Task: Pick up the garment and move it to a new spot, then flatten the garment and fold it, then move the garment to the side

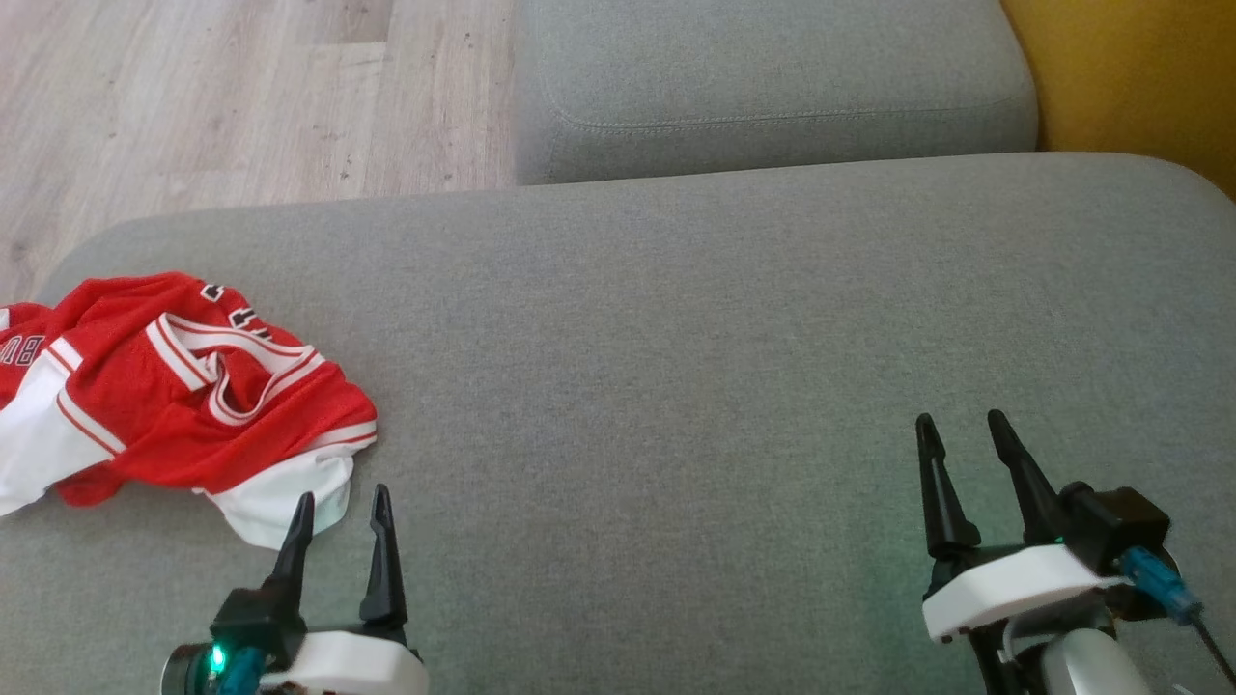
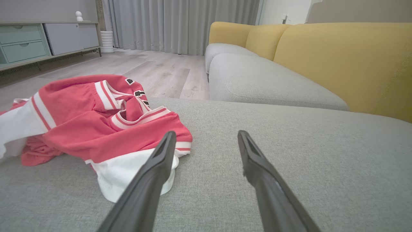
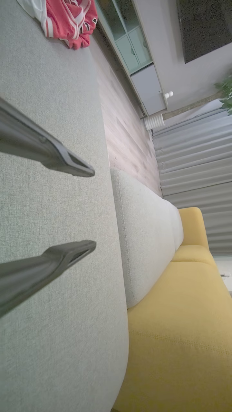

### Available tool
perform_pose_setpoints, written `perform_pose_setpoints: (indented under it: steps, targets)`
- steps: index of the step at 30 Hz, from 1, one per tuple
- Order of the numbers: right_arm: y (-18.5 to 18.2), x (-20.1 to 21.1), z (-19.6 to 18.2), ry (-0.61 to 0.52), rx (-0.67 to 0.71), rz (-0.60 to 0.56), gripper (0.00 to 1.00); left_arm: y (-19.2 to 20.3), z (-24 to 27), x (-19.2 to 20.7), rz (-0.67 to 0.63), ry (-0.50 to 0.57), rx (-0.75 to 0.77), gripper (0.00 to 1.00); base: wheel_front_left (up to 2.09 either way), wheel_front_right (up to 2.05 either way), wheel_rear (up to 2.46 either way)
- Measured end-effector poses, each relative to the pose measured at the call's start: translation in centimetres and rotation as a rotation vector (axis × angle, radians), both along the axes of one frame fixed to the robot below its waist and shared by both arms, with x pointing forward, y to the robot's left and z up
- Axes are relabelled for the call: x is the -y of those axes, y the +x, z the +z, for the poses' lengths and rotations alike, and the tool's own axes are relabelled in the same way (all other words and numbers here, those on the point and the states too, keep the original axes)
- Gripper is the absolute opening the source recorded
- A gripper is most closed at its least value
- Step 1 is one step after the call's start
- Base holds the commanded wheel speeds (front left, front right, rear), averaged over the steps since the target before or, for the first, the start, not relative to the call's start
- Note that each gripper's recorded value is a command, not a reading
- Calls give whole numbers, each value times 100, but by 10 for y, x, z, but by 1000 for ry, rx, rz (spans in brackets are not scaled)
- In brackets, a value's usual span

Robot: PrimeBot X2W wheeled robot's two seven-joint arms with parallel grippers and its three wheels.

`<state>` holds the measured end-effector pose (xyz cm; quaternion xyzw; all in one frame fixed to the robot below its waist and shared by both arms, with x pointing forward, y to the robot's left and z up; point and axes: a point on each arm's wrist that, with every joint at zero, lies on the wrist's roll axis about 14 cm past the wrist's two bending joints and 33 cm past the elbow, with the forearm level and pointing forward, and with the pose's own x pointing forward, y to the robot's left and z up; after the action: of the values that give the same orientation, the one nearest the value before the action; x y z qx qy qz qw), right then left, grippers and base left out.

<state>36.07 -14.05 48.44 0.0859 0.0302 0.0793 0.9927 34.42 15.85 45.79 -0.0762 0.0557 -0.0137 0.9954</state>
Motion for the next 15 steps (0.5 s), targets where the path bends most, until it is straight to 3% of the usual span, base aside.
perform_pose_setpoints:
  steps: [15]
  targets:
    - [0, 1, 0, -24, 7, 1, 100, 1, 3, 0, 2, 25, 9, 100, 0, 0, 0]
